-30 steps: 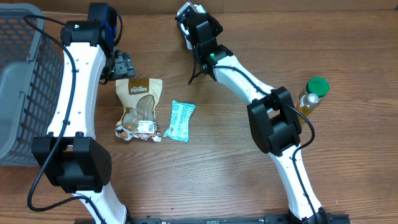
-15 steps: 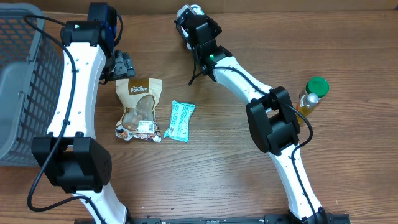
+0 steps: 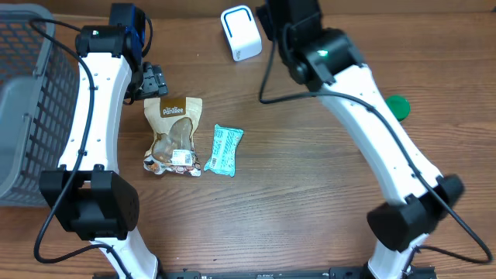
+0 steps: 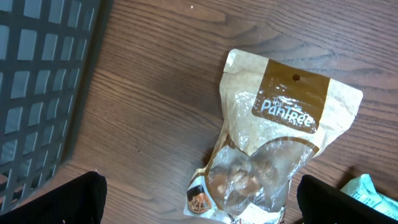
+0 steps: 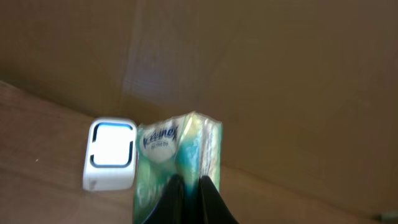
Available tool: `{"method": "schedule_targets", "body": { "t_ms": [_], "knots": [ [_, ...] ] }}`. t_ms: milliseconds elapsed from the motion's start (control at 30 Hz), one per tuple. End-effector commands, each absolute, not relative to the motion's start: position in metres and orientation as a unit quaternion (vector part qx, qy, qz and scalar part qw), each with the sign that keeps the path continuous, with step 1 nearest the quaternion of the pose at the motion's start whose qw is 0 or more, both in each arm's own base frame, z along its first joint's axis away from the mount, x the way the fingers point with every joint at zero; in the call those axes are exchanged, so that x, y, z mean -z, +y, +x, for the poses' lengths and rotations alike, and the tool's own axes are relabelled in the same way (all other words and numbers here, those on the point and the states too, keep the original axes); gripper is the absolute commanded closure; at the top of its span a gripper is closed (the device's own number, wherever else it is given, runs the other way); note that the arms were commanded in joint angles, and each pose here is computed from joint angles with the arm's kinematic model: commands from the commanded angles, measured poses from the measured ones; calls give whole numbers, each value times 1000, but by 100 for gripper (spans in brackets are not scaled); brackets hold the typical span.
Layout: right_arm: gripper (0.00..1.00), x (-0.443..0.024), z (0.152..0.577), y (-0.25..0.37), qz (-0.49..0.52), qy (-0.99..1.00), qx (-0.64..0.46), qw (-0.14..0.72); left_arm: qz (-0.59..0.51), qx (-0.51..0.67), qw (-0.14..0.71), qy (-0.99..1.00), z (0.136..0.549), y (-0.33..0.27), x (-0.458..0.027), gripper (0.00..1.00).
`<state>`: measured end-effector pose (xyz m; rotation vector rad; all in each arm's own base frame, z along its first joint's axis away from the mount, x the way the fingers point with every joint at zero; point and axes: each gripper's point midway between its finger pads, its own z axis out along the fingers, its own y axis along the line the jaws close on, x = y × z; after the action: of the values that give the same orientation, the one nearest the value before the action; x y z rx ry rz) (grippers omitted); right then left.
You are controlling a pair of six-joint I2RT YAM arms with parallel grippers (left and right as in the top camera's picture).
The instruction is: Scan the item barcode
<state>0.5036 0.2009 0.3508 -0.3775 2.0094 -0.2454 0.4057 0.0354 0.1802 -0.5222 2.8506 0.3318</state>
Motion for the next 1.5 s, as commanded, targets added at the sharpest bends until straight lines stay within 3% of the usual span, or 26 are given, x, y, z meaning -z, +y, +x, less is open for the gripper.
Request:
{"method": "schedule_targets", "body": {
  "t_ms": [0,200,367,933,1167,1267,1467],
  "knots": [
    [94,-296,481,193,-124,898,61,417,-177,-116,127,969,409,37,-190,0],
    [92,-198,410,160,-105,979,44,170,-177,-116,127,969,408,37,-190,0],
    [89,-150,382,132,-49,993,75,77,-177,-117,127,969,408,37,-190,0],
    [58,-24,356,148,-49,998,9,39,-177,-116,127,969,408,37,-190,0],
    [51,-11,360,145,-49,997,10,57,-177,-117,127,969,408,37,-190,0],
    [51,-11,364,127,-45,995,61,70,-177,-117,127,969,408,37,-190,0],
    [40,-16,359,92,-2,988,141,67,-177,-116,127,969,408,37,-190,0]
  ]
}}
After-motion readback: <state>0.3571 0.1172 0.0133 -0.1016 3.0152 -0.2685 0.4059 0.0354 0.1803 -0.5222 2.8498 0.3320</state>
